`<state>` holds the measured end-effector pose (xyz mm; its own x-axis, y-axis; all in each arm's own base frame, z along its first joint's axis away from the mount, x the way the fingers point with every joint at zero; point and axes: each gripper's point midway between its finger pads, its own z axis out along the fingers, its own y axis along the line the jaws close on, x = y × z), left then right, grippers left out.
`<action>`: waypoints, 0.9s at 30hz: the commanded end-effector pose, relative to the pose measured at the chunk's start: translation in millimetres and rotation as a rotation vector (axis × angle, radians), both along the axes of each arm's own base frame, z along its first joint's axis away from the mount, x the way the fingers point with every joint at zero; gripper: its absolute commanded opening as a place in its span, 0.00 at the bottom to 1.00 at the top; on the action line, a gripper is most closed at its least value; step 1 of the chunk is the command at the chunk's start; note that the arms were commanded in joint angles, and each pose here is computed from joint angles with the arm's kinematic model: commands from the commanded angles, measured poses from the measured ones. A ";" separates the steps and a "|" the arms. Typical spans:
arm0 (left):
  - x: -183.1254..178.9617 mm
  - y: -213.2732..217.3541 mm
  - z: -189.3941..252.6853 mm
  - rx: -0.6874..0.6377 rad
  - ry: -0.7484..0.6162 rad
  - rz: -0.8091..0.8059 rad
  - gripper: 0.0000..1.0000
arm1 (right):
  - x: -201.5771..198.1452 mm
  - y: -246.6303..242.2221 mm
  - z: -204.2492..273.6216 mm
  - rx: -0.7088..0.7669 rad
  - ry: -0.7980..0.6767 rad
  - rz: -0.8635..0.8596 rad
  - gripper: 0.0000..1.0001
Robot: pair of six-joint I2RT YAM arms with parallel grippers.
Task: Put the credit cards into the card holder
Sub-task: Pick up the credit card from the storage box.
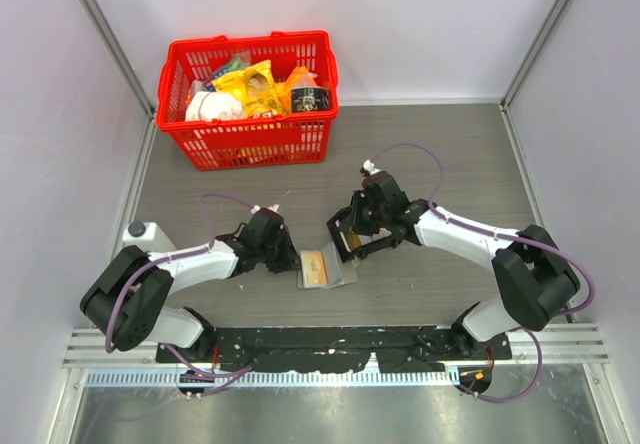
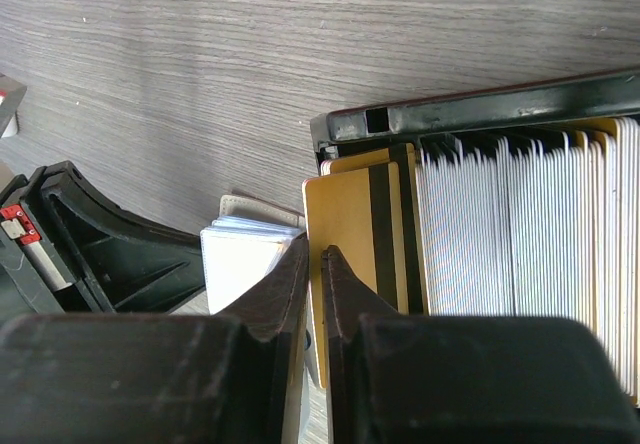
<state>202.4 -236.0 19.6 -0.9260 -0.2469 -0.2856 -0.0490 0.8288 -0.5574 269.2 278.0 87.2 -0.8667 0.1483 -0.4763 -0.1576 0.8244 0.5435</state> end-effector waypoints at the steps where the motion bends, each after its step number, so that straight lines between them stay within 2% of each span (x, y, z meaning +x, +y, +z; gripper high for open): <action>1: -13.1 16.3 -21.3 0.094 0.057 -0.010 0.00 | -3.9 20.0 31.3 0.128 -0.029 0.049 0.12; 11: -13.8 16.6 -21.5 0.095 0.060 -0.012 0.00 | -1.9 21.3 38.2 0.178 -0.026 0.051 0.12; 21: -13.9 16.3 -21.1 0.093 0.059 -0.013 0.00 | 1.4 16.0 32.5 0.155 -0.025 0.033 0.01; 22: -13.4 15.7 -20.9 0.093 0.057 -0.014 0.00 | 3.5 13.7 33.1 0.140 -0.039 0.028 0.02; 23: -13.9 16.7 -21.9 0.096 0.061 -0.012 0.00 | 4.1 11.7 37.1 0.137 -0.054 0.024 0.12; 27: -14.0 15.5 -21.8 0.094 0.061 -0.017 0.00 | 12.3 -5.8 38.4 0.043 -0.114 -0.013 0.31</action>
<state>202.3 -236.0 19.5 -0.9263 -0.2466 -0.2850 -0.0493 0.8289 -0.5572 269.6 284.2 103.0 -0.8687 0.1840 -0.4599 -0.1641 0.7690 0.6178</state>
